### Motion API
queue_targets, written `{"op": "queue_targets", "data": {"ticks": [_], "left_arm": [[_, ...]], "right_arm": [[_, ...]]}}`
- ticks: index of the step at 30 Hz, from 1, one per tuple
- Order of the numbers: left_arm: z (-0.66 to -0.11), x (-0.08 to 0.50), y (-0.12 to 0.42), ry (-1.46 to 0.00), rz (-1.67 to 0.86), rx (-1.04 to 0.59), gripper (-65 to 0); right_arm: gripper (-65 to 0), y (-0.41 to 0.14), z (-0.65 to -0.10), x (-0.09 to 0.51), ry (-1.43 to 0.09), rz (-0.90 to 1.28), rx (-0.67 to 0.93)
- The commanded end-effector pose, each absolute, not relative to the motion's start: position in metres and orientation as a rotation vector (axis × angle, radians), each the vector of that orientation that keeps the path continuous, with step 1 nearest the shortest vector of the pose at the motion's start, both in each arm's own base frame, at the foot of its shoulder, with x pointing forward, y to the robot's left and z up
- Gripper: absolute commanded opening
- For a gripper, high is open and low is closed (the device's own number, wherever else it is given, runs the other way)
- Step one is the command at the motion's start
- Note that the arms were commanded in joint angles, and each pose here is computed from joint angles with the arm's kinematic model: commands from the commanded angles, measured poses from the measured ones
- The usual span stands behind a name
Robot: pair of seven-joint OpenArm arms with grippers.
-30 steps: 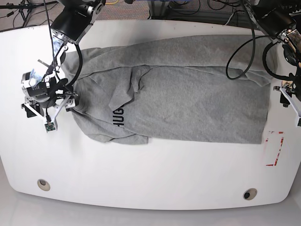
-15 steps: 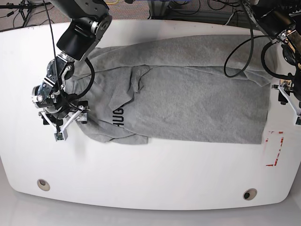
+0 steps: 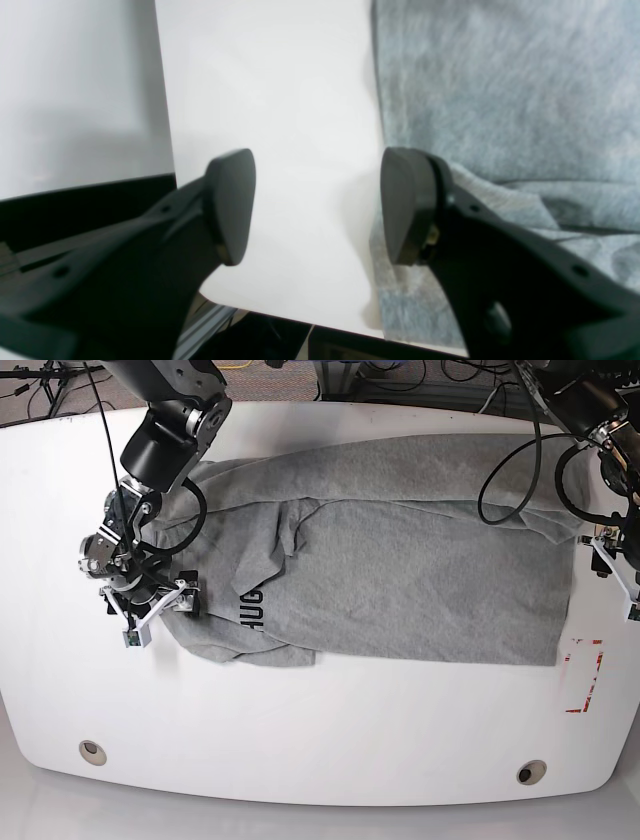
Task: Fold the T-shirt properly
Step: 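Move both grippers to the shirt's hem corners and grasp them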
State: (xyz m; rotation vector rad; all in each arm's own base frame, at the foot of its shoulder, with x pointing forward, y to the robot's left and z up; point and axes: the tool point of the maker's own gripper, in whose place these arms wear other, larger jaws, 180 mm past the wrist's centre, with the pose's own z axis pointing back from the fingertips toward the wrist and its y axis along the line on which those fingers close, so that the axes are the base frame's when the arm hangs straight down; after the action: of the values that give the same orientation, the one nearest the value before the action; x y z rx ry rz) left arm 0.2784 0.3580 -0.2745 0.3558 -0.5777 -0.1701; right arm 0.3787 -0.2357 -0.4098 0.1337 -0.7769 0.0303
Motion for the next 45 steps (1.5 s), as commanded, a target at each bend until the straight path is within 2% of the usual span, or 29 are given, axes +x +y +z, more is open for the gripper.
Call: {"op": "queue_targets", "data": {"ticks": [1,9,12,16,19,20,21,25,30,36,45], "left_arm": [[-0.26,0.286,0.362,-0.62,-0.178,0.379,-27.8],[-0.258,0.287,0.362,-0.626,-0.177,0.38,-27.8],[-0.258,0.288,0.362,-0.628,-0.176,0.38,-27.8],[-0.263,0.295,0.359,-0.633,-0.165,0.347,-27.8],[-0.277,0.306,0.355,-0.636,-0.155,0.284,-27.8],[-0.283,0.308,0.354,-0.63,-0.154,0.267,-27.8],[-0.291,0.312,0.353,-0.623,-0.145,0.239,-27.6],[-0.301,0.335,0.346,-0.659,-0.117,0.163,-27.5],[-0.318,0.359,0.348,-0.697,0.003,0.075,-27.4],[-0.337,0.38,0.366,-0.718,0.138,0.047,-27.2],[-0.36,0.399,0.384,-0.733,0.172,0.041,-27.2]], "right_arm": [[-11.1,-0.238,-0.406,0.389,-0.829,0.02,0.152],[-11.4,-0.236,-0.425,0.374,-0.796,0.014,0.165],[-17.1,-0.236,-0.43,0.368,-0.782,0.015,0.165],[-38.8,-0.236,-0.43,0.368,-0.782,0.015,0.165],[-58.2,-0.235,-0.43,0.368,-0.782,0.016,0.165],[-62.9,-0.235,-0.43,0.368,-0.782,0.016,0.165],[-65.0,-0.236,-0.43,0.367,-0.778,0.018,0.163],[-63.3,-0.235,-0.431,0.367,-0.774,0.022,0.161],[-65.0,-0.23,-0.431,0.368,-0.77,0.047,0.164],[-65.0,-0.228,-0.432,0.368,-0.768,0.05,0.166],[-65.0,-0.227,-0.434,0.365,-0.763,0.05,0.167]]}}
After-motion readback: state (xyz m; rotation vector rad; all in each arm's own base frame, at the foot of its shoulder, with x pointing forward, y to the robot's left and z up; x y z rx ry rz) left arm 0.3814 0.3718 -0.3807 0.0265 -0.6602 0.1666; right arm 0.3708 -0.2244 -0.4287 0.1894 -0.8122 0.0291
